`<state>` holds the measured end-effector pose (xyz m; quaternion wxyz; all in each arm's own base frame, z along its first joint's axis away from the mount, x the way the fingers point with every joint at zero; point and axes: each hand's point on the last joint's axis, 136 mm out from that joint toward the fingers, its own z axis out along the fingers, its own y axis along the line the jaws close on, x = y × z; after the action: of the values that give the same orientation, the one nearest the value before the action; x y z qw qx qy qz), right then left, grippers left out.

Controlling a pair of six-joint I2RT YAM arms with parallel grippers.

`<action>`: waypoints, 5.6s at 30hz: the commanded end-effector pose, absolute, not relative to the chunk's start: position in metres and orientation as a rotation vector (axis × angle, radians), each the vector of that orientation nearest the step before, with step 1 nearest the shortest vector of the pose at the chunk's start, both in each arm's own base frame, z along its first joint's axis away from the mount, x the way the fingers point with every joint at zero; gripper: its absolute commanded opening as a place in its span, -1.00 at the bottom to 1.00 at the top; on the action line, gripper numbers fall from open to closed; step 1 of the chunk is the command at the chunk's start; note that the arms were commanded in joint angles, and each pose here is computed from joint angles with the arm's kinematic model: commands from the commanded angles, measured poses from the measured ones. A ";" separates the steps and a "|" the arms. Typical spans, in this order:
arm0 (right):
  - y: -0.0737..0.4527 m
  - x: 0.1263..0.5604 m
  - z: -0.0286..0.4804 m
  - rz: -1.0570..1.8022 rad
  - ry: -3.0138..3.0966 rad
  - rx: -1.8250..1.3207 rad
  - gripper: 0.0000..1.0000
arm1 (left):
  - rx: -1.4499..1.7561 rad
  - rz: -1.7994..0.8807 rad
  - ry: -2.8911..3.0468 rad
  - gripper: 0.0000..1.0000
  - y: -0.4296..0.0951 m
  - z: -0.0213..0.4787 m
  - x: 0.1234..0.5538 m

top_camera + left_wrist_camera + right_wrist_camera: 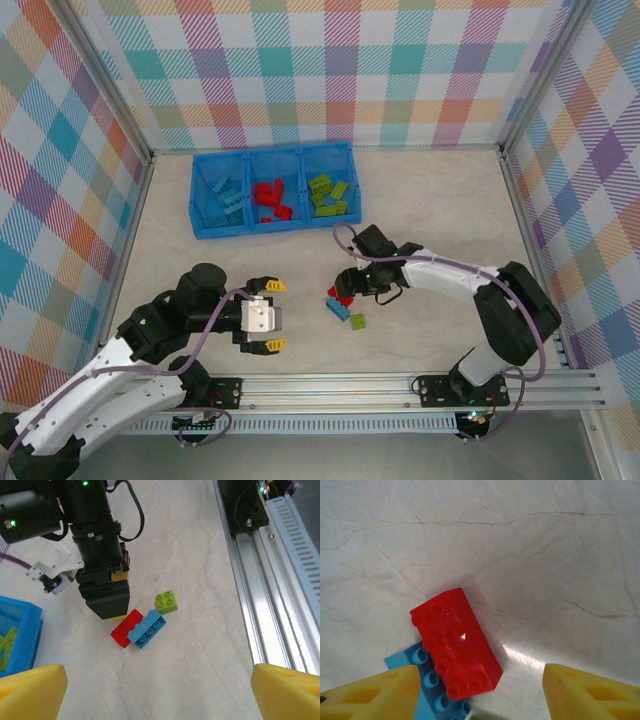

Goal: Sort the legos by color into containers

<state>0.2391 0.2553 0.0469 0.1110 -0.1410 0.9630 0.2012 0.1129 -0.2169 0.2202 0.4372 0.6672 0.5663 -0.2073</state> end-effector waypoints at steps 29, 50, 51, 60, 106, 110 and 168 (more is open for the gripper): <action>0.221 0.255 0.045 0.458 2.682 -0.661 0.70 | 1.699 -0.512 1.386 1.00 -0.221 0.204 0.113; 0.230 0.271 0.032 0.266 2.735 -0.663 -0.53 | 1.721 -0.480 1.377 1.00 -0.216 0.192 0.115; 0.232 0.274 0.040 0.283 2.710 -0.651 -0.57 | 1.716 -0.477 1.382 1.00 -0.216 0.192 0.116; 0.291 0.322 0.168 0.603 2.311 -0.544 -0.75 | 1.318 -0.403 1.513 1.00 -0.208 0.238 0.164; 0.255 0.224 0.181 0.830 2.368 -0.494 0.29 | 1.293 -0.483 1.682 1.00 -0.208 0.215 0.183; 0.221 0.177 0.141 0.892 2.572 -0.261 0.28 | 1.350 -0.563 1.709 1.00 -0.220 0.210 0.178; 0.312 0.490 0.171 0.296 2.215 -0.454 -0.44 | 1.201 -0.352 1.733 1.00 -0.198 0.209 0.201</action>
<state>0.4784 0.2976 0.1505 0.3988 -0.1665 0.8959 0.1027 0.1948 -0.1970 0.2044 0.4718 0.5087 0.7054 -0.1451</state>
